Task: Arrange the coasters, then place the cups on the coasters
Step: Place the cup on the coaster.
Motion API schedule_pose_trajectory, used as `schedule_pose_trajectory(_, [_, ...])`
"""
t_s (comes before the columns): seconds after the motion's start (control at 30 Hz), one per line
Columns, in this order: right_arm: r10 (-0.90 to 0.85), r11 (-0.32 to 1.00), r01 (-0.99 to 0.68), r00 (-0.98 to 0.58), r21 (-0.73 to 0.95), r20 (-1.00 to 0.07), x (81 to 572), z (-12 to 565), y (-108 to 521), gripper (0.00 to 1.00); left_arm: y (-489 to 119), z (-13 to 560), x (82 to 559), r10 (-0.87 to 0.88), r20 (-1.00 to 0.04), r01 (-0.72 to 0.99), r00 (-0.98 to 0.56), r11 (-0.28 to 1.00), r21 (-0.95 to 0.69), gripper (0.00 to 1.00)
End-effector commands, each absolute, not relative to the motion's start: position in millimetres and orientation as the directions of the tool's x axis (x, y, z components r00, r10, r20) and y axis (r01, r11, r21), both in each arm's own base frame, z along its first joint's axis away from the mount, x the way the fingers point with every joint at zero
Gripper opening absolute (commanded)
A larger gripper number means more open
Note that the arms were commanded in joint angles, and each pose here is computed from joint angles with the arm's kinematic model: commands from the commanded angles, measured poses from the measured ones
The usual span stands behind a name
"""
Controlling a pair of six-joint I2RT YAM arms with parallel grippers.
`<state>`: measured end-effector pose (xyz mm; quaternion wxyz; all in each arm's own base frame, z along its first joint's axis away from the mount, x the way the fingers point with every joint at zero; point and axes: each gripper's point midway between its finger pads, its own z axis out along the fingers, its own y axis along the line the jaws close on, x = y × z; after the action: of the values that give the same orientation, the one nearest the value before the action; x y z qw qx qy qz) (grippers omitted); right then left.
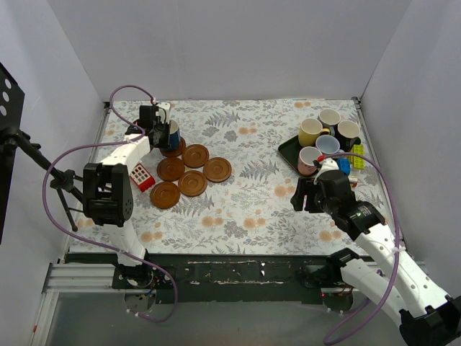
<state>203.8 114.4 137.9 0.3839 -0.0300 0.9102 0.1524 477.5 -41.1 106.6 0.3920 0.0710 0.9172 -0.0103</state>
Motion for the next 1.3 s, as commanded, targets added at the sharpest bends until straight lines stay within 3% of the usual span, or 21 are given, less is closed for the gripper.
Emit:
schedule_pose_trajectory(0.0, [0.08,0.948,-0.173,-0.684,0.268,-0.725,206.2,144.9,116.2,0.75,-41.2,125.3,489.4,0.11,-0.772,0.135,-0.626,0.99,0.032,0.0])
schedule_pose_trajectory(0.37, [0.08,0.948,-0.174,-0.682,0.267,-0.727,206.7,145.5,116.6,0.75,-32.6,118.1,489.6,0.098,-0.752,0.09,-0.652,0.995,0.052,0.01])
schedule_pose_trajectory(0.73, [0.079,0.948,-0.173,-0.686,0.267,-0.724,207.1,143.0,116.7,0.75,-30.2,118.4,487.6,0.1,-0.749,0.082,-0.654,0.995,0.061,0.25])
schedule_pose_trajectory(1.07, [0.076,0.949,-0.173,-0.687,0.265,-0.722,206.4,141.7,116.3,0.75,-31.3,122.1,485.5,0.095,-0.75,0.081,-0.655,0.995,0.056,0.39])
schedule_pose_trajectory(1.27, [0.081,0.949,-0.169,-0.682,0.265,-0.726,206.2,145.0,114.9,0.76,-32.8,131.8,482.0,0.091,-0.76,0.085,-0.643,0.995,0.047,0.54])
